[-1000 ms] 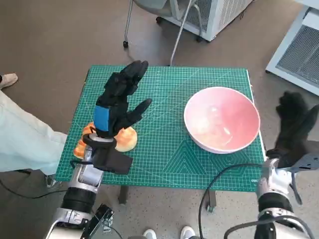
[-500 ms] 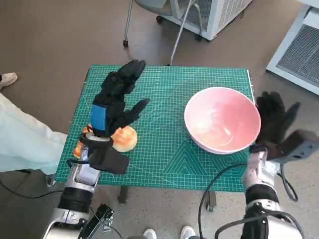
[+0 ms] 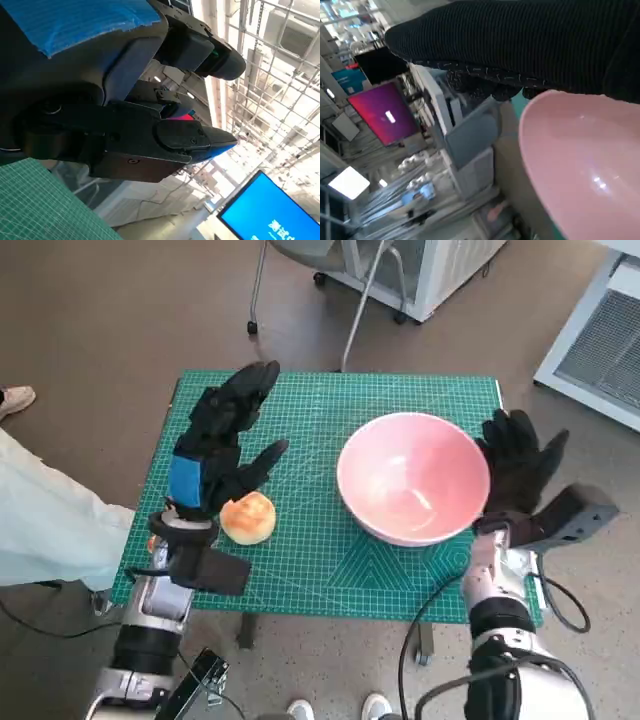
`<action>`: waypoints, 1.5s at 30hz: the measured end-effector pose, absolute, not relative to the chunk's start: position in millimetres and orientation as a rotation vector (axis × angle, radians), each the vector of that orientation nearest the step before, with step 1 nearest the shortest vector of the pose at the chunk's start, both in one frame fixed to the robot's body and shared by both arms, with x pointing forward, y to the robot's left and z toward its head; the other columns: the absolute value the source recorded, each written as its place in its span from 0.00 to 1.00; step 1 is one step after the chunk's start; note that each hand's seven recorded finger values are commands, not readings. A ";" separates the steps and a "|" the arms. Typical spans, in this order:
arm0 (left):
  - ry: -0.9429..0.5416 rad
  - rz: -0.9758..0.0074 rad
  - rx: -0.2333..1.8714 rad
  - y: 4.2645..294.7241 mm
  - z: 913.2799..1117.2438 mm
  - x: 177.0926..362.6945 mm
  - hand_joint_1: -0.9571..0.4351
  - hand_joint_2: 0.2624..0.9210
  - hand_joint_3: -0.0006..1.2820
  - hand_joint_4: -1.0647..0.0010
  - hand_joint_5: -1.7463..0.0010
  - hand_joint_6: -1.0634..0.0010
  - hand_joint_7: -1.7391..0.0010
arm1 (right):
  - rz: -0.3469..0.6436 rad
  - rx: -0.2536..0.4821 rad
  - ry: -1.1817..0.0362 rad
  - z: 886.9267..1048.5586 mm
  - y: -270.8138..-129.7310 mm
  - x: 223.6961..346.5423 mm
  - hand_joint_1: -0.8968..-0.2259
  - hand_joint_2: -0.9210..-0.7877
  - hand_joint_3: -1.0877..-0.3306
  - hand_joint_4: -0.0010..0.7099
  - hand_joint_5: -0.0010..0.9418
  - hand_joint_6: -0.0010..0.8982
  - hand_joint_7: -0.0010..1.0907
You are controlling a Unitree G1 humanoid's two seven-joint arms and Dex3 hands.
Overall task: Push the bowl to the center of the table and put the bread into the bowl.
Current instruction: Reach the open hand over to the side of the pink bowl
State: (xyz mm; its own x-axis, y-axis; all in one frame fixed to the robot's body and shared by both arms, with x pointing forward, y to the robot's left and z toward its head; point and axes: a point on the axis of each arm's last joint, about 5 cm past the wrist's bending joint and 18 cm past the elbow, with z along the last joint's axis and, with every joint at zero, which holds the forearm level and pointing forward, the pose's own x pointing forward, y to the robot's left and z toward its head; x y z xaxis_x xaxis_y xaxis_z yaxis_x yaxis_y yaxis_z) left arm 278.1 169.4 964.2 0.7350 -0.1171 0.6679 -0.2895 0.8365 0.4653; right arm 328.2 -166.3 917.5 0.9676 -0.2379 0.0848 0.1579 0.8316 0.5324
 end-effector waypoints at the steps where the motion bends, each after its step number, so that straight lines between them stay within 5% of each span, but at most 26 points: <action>1: -0.747 0.105 0.590 169.8 964.1 276.8 0.50 1.00 0.18 0.55 1.00 0.64 0.72 | -0.204 0.564 -0.149 919.2 -163.5 329.5 0.68 0.00 0.46 0.40 0.00 0.22 0.51; 18: -0.718 0.189 0.623 177.1 969.2 260.5 0.52 1.00 0.17 0.54 0.99 0.73 0.60 | -0.118 0.565 -0.078 933.2 -126.8 339.3 0.64 0.00 0.42 0.43 0.01 0.19 0.60; 28: -0.709 0.217 0.629 180.3 972.1 251.5 0.54 1.00 0.17 0.54 0.99 0.76 0.57 | -0.075 0.545 -0.073 944.4 -119.1 344.8 0.65 0.00 0.46 0.38 0.00 0.19 0.59; 35: -0.679 0.224 0.644 198.4 973.2 242.9 0.55 1.00 0.17 0.56 0.99 0.76 0.58 | -0.046 0.385 -0.160 953.7 -122.3 346.9 0.63 0.00 0.45 0.42 0.02 0.18 0.59; 45: -0.607 0.262 0.746 248.1 981.6 226.1 0.54 1.00 0.14 0.58 1.00 0.72 0.65 | 0.035 0.144 -0.470 976.6 -139.7 346.7 0.59 0.00 0.44 0.50 0.04 0.16 0.62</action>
